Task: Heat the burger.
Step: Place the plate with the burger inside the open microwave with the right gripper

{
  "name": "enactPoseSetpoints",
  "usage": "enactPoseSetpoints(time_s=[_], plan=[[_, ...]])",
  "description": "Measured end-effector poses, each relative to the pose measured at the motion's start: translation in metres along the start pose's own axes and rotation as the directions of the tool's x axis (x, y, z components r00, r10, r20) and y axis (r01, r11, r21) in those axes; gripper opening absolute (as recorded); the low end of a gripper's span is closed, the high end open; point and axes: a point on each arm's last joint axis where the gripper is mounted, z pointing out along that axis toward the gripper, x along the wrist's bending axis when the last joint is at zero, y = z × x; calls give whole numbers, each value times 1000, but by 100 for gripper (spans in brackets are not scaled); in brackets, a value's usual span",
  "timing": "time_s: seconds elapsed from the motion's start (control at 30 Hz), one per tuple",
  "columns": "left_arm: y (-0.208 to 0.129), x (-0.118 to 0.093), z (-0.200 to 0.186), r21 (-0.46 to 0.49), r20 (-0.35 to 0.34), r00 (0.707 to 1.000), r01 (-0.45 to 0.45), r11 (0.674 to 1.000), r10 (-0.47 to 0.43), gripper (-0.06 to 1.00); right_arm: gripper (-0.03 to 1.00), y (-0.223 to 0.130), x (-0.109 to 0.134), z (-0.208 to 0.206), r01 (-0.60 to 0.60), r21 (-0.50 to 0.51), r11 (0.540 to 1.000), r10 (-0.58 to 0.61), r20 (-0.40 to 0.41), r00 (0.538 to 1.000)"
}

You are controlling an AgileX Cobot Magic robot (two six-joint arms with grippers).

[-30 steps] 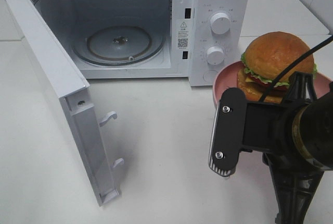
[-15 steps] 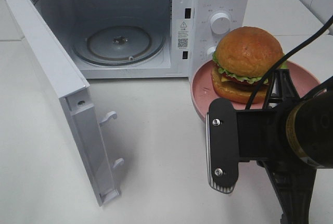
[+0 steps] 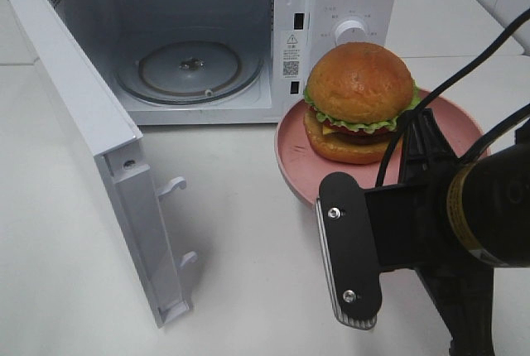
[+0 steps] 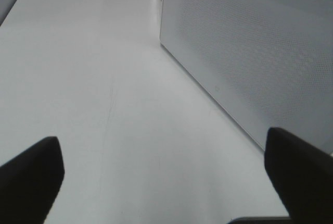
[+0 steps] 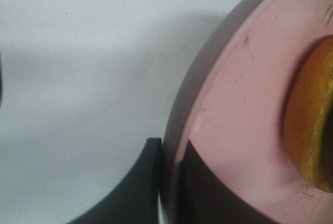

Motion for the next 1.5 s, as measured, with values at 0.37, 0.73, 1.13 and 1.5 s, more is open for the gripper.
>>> enactPoseSetpoints(time_s=[0.37, 0.73, 1.13, 1.5], plan=[[0, 0, 0, 0, 0, 1000, 0, 1000, 0, 99, 5, 1, -3, 0, 158, -7, 987, -158, 34, 987], [0, 0, 0, 0, 0, 1000, 0, 1000, 0, 99, 5, 6, -4, 1, 189, -76, 979, -185, 46, 982], [0, 0, 0, 0, 0, 1000, 0, 1000, 0, 99, 5, -7, -17, 13, 302, -140, 943, -304, 7, 953], [0, 0, 0, 0, 0, 1000, 0, 1000, 0, 99, 5, -25, -30, 24, 382, -215, 899, -391, -3, 920]])
